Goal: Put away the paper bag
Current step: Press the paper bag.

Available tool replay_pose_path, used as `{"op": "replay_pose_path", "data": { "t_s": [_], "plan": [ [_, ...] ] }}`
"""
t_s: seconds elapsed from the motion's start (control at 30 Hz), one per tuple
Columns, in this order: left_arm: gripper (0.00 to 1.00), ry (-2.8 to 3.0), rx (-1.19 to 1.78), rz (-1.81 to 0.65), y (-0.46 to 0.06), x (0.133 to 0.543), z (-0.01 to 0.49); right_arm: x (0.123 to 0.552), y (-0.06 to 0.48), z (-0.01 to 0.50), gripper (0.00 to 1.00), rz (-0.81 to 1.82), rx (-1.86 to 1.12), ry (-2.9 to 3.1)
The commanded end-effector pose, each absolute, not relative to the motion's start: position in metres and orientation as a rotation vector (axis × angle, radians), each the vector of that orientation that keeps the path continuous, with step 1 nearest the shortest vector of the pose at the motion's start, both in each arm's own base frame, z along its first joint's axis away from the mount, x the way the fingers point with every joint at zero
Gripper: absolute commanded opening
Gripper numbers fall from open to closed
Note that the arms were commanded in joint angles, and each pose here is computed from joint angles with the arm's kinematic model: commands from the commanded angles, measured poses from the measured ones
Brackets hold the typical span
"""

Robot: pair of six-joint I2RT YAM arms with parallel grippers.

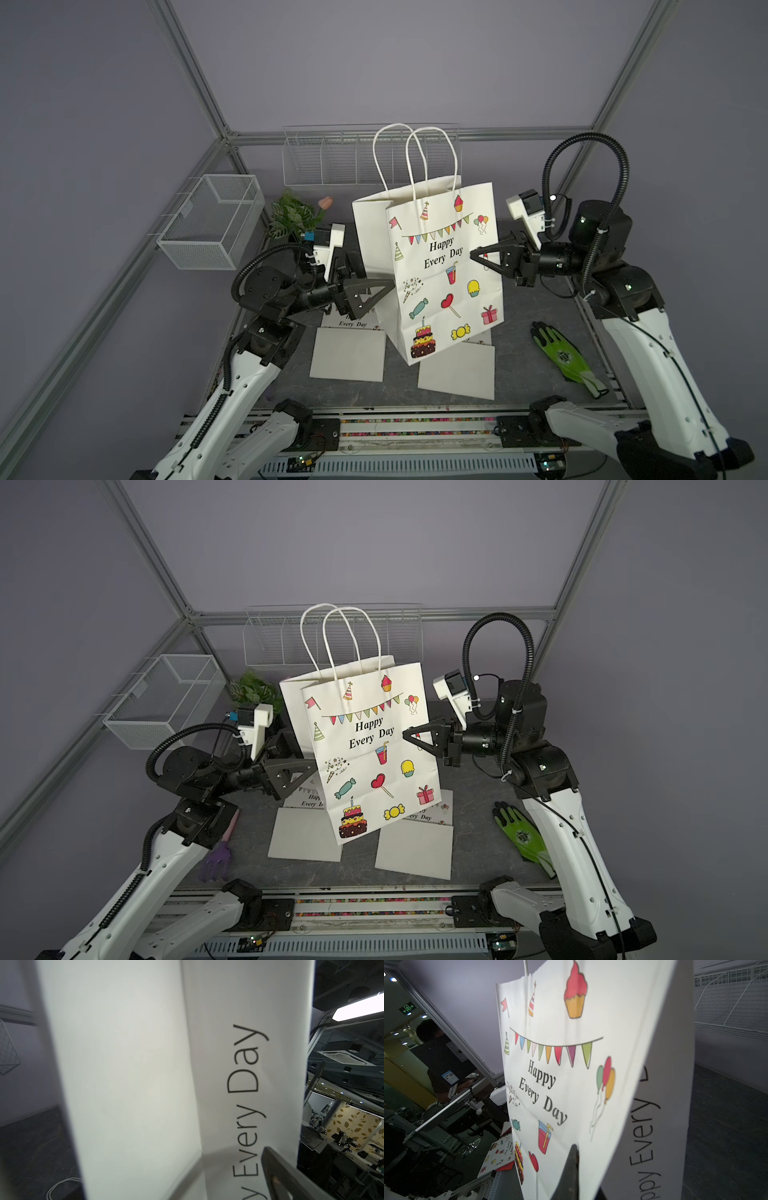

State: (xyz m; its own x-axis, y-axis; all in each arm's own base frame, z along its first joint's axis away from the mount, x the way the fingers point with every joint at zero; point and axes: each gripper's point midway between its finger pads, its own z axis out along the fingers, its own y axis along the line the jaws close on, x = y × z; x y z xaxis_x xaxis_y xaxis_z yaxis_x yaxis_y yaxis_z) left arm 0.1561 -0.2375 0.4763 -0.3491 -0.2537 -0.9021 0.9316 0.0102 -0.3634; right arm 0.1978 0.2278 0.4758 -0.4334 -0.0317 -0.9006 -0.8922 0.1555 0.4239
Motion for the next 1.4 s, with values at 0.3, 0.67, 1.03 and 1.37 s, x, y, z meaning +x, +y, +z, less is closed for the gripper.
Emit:
{"op": "replay_pose_path", "data": {
  "t_s": [0.3, 0.67, 1.03, 1.37],
  "plan": [
    [0.98, 1.121, 0.835, -1.501, -0.222, 0.124, 0.531, 0.196, 0.227, 0.475, 0.07, 1.342, -0.921, 1.636],
    [0.98, 1.138, 0.82, -1.536, -0.231, 0.138, 0.534, 0.205, 0.236, 0.469, 0.07, 1.33, -0.908, 1.662],
    [0.98, 1.157, 0.797, -1.505, -0.229, 0.141, 0.535, 0.225, 0.249, 0.452, 0.07, 1.21, -0.851, 1.76],
    [0.98, 1.342, 0.733, -1.376, -0.244, 0.18, 0.499, 0.242, 0.253, 0.435, 0.07, 1.048, -0.783, 1.829]
  ]
}}
